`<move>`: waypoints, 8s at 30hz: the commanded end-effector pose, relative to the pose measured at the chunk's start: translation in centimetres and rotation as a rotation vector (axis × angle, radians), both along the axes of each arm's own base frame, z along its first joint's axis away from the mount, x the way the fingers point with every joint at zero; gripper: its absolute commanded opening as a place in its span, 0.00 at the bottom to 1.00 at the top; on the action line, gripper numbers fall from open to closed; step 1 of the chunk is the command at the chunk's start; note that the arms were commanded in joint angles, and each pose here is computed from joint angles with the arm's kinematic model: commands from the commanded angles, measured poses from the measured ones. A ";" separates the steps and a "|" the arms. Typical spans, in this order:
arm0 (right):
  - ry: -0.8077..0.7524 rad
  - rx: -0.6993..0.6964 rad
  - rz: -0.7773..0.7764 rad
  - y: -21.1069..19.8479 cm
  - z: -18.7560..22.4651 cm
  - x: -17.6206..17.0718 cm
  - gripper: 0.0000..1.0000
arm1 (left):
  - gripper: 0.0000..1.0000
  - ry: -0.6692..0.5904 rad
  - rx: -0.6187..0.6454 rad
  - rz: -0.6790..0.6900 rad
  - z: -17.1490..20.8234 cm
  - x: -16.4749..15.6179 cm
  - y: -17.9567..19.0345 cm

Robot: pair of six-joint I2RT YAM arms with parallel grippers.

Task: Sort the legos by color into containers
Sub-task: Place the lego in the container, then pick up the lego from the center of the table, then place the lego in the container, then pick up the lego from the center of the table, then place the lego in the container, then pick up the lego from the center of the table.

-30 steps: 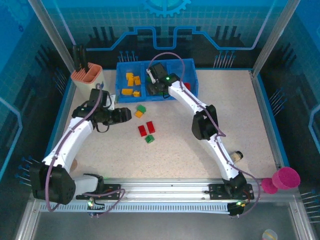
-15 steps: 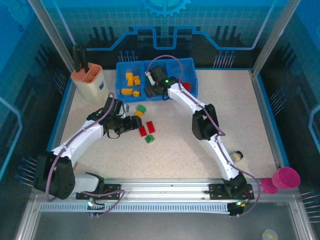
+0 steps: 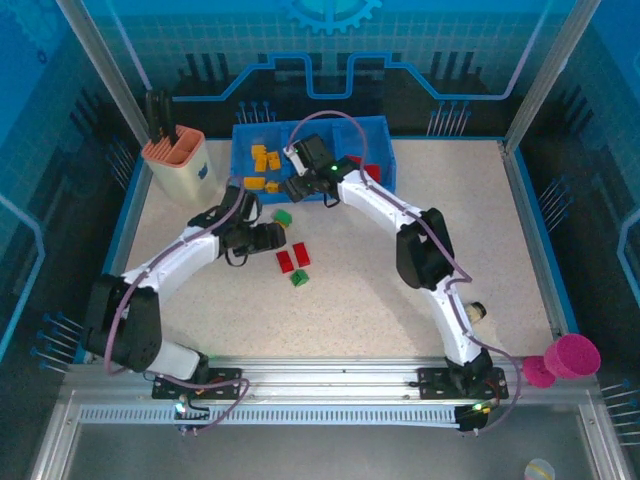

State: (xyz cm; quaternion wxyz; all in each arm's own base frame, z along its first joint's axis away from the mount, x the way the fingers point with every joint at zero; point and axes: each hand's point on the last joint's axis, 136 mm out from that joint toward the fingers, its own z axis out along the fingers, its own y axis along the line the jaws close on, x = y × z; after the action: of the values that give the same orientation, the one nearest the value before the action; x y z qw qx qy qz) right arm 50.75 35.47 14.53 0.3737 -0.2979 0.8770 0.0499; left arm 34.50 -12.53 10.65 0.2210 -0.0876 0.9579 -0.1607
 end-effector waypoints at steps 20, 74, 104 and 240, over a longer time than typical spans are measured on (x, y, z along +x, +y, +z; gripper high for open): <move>0.223 0.008 0.094 -5.1 -0.9 -22.1 0.82 | 0.73 0.022 0.264 -0.174 -6.2 9.5 -0.6; 0.329 0.031 0.284 0.5 -7.9 -24.6 0.83 | 0.30 -0.025 0.282 -0.183 2.7 8.6 -0.7; 0.347 -0.057 0.252 2.4 -11.5 -23.3 0.83 | 0.53 -0.198 0.256 0.004 2.1 25.0 5.4; 0.372 0.082 -0.045 8.3 -14.4 -6.2 0.68 | 0.99 -0.372 0.162 -0.217 13.8 -0.9 5.2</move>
State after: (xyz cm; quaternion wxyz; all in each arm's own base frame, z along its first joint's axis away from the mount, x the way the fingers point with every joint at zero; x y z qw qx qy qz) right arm 45.93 44.40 2.93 0.2512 -0.2290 0.9268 0.1597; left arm 33.79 -7.30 24.19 0.3737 0.0540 0.9185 -0.1175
